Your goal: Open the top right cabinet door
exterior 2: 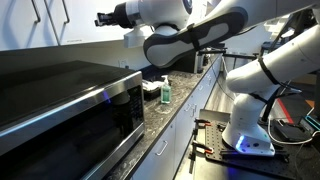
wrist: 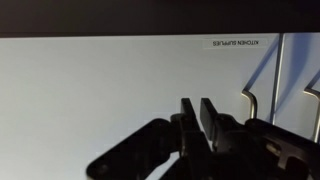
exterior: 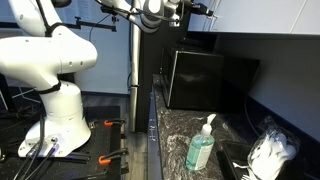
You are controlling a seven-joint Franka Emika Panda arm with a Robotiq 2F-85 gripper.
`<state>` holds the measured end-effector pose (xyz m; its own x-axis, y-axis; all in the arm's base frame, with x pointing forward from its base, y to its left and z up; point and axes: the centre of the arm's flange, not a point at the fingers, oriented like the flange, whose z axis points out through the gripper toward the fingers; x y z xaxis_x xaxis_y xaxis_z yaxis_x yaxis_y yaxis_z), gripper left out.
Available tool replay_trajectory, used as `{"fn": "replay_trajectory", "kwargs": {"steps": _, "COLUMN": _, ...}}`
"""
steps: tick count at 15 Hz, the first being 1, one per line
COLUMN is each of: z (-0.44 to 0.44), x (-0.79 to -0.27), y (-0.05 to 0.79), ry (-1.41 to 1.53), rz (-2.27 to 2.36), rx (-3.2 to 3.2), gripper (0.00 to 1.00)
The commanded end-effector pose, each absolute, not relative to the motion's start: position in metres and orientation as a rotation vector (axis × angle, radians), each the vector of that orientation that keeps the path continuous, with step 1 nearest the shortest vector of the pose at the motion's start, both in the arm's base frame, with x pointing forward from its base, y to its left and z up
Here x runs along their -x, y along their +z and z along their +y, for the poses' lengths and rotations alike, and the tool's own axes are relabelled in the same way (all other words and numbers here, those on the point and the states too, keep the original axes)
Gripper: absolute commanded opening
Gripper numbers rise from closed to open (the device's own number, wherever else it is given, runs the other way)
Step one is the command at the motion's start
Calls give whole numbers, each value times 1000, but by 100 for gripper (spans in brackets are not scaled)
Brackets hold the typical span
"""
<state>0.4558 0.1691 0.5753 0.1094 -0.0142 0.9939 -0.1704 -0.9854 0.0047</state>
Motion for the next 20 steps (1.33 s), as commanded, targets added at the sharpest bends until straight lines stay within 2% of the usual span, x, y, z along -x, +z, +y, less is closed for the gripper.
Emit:
{"fn": "replay_trajectory", "kwargs": {"steps": 1, "z": 142, "x": -490, "y": 581, "ry": 2029, "rz": -95, "rx": -2343, "gripper": 47}}
{"fn": "replay_trajectory", "kwargs": {"steps": 8, "z": 144, "x": -504, "y": 595, "ry": 1992, "rz": -115, "rx": -2484, "gripper": 99}}
{"fn": "replay_trajectory", "kwargs": {"steps": 20, "z": 176, "x": -491, "y": 590, "ry": 1926, "rz": -75, "rx": -2530, "gripper": 100}}
